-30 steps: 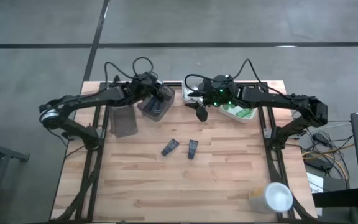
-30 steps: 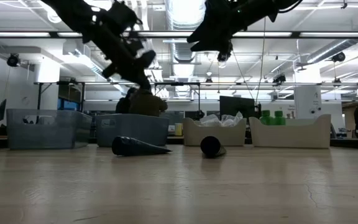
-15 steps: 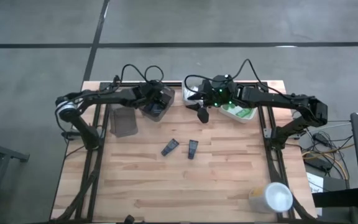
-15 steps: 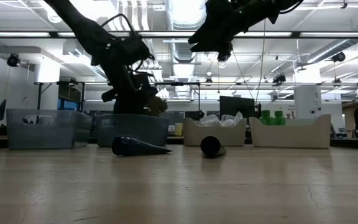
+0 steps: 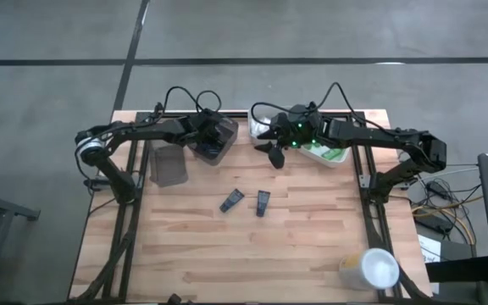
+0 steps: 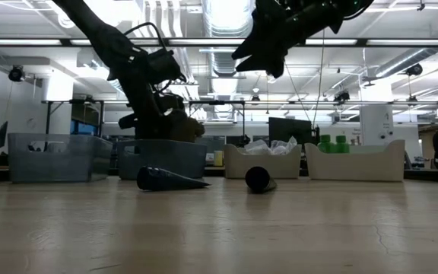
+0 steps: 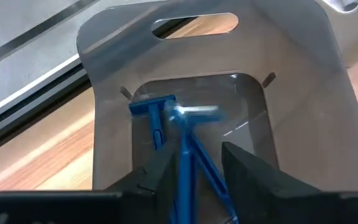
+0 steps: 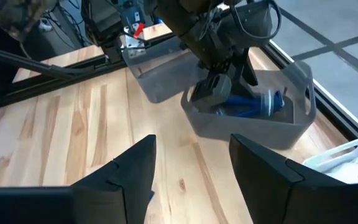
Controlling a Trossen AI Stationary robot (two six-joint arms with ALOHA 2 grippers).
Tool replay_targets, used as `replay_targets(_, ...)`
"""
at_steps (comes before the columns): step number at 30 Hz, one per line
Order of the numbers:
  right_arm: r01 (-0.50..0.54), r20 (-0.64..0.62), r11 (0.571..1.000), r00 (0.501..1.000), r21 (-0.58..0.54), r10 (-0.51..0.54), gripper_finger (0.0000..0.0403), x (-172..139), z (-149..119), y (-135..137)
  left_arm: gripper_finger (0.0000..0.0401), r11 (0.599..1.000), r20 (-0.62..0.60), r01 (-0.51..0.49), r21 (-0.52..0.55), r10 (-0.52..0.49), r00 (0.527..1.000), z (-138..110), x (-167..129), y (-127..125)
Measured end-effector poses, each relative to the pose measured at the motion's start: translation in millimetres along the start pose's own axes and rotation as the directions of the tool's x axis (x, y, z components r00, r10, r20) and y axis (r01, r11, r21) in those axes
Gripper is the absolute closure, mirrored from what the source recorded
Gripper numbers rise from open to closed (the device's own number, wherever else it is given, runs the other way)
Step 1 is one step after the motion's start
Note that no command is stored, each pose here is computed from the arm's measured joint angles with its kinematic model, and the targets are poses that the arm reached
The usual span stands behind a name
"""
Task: Pick & Place Travel size toiletries
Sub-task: Put the razor into the right black bin, then put the left shaving cream into the left black bin
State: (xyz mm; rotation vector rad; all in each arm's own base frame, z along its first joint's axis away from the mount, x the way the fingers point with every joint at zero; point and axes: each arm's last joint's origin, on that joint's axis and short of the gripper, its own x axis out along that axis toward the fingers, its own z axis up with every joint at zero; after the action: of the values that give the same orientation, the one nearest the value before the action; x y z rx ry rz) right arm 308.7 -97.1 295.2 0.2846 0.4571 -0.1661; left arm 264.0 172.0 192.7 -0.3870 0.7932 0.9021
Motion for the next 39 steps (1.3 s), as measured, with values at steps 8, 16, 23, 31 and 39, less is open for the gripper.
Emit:
replay_targets(8,-0.011,0.011,1.000,1.000,0.026,0.011,0.0179,-1,4,2,0.0216,0.999,0.017,0.042,-0.027,-0.041,0.999,8,-6,-2)
replay_targets(16,-0.133,-0.016,0.989,0.991,0.067,0.134,0.0165,-1,3,8,0.0214,0.966,0.184,0.238,0.099,-0.253,0.950,39,-63,-21)
replay_targets(23,-0.139,-0.101,0.987,0.984,0.075,0.146,0.0176,-10,-4,15,0.0216,0.920,0.313,0.302,0.251,-0.372,0.874,29,-135,-50)
replay_targets(31,-0.144,-0.268,0.987,0.950,0.069,0.157,0.0197,-11,-26,28,0.0216,0.828,0.226,0.417,0.375,-0.518,0.825,-9,-173,-89)
replay_targets(39,-0.186,-0.310,0.981,0.931,0.057,0.195,0.0209,-8,-38,44,0.0215,0.788,0.074,0.506,0.351,-0.562,0.823,-40,-160,-118)
